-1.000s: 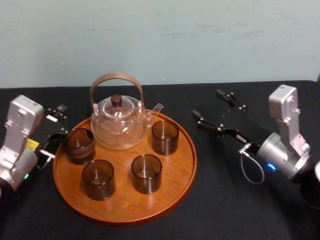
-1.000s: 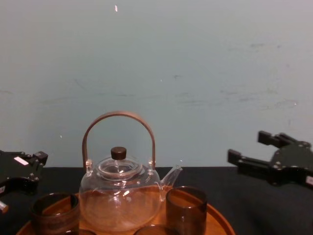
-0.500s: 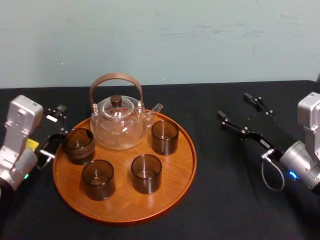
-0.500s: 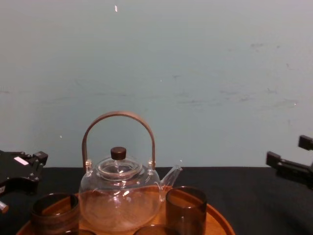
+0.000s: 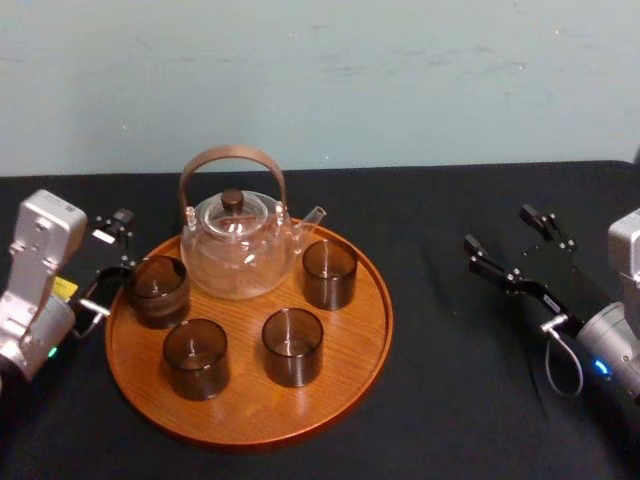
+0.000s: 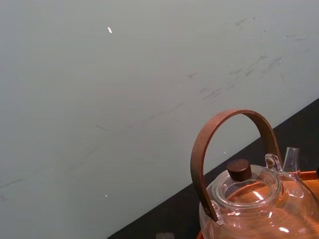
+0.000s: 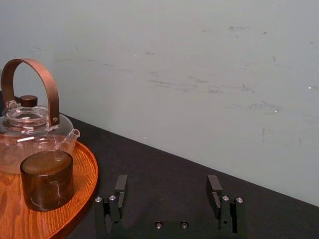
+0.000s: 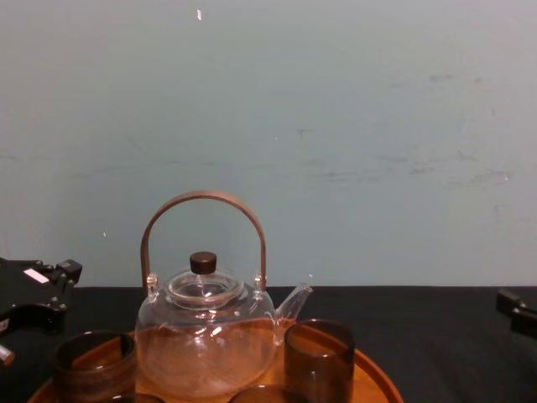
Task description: Pick up the glass from the table and place it on the tray.
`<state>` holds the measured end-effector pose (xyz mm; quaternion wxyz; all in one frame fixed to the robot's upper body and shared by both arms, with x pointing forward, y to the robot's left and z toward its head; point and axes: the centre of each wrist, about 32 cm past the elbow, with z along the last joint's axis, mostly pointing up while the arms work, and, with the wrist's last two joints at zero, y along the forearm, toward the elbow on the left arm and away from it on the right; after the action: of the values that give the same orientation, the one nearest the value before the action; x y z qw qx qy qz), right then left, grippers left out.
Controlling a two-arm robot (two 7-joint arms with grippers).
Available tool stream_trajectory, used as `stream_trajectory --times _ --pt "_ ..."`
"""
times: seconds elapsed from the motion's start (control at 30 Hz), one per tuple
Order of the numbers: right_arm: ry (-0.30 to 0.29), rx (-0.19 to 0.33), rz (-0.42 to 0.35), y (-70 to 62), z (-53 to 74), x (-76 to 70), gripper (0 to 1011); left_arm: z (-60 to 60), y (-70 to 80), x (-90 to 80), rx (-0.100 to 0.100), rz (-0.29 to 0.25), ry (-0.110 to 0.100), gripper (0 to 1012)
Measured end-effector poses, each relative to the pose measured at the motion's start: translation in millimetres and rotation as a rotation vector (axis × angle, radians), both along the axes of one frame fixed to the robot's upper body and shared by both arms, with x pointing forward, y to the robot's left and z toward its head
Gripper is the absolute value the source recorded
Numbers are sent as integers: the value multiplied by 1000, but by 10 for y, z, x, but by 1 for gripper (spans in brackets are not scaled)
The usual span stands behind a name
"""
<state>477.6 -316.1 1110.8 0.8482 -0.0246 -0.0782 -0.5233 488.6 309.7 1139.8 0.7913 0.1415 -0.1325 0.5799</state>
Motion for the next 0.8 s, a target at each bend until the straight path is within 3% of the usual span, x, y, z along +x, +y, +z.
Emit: stream_trajectory --times 0.8 --pt "0 1 15 9 16 19 1002 0 0 0 0 0 0 0"
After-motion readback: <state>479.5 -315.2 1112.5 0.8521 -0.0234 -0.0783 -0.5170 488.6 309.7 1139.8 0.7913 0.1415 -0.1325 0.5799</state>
